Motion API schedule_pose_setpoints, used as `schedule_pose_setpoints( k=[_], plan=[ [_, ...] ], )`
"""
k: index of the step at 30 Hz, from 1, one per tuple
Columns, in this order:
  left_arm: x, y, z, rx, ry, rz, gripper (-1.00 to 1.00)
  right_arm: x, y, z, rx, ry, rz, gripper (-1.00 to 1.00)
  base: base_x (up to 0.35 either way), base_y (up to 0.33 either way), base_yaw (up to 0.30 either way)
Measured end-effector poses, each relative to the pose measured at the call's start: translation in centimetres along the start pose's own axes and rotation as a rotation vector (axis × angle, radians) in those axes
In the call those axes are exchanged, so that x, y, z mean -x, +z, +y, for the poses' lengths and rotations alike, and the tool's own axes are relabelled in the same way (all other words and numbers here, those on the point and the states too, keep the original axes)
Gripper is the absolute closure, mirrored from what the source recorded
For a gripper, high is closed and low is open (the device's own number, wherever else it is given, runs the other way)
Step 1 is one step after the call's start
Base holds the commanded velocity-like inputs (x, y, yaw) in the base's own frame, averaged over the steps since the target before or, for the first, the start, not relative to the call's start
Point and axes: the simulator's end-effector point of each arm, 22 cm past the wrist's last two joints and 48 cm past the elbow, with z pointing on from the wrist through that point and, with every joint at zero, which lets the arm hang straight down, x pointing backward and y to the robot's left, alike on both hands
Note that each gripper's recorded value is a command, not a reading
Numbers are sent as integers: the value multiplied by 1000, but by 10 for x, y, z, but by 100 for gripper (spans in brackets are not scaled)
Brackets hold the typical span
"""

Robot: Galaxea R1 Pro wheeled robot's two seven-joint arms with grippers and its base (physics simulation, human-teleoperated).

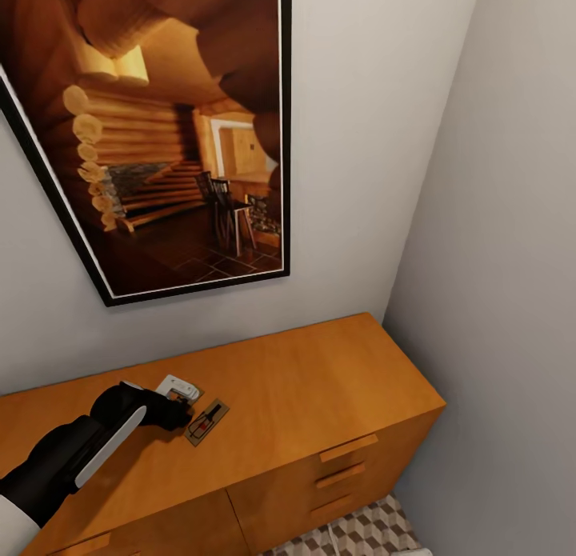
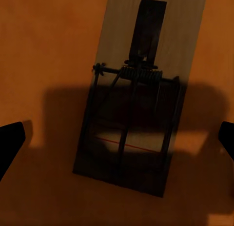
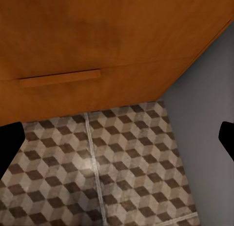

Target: Take the four mousetraps from the cabinet in the bathroom and place them on the bathroom floor. Make sure all four end up on the same floor surface, and ensure that at least two of them are either under or directly next to the same bathroom sink.

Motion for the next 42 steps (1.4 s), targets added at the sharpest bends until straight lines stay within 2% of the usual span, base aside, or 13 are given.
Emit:
schedule_pose_setpoints(
  k=[6,19,28,29,31,33,37,42],
  plan=[
    [0,0,0,1,2,-1,-100,0,0,0,0,0,0,-100,0,0,0],
    [2,-1,-1,21,40,-5,-100,0,0,0,0,0,0,-100,0,0,0],
    [2,-1,-1,20,37,-5,-100,0,0,0,0,0,0,-100,0,0,0],
    [2,-1,-1,20,37,-5,100,0,0,0,0,0,0,-100,0,0,0],
    [0,0,-14,-20,31,-1,100,0,0,0,0,0,0,-100,0,0,0],
    [-1,1,-7,10,47,3,100,0,0,0,0,0,0,-100,0,0,0],
    [1,-1,-17,-30,29,-4,100,0,0,0,0,0,0,-100,0,0,0],
    [-1,1,-12,-13,36,3,100,0,0,0,0,0,0,-100,0,0,0]
  ],
)
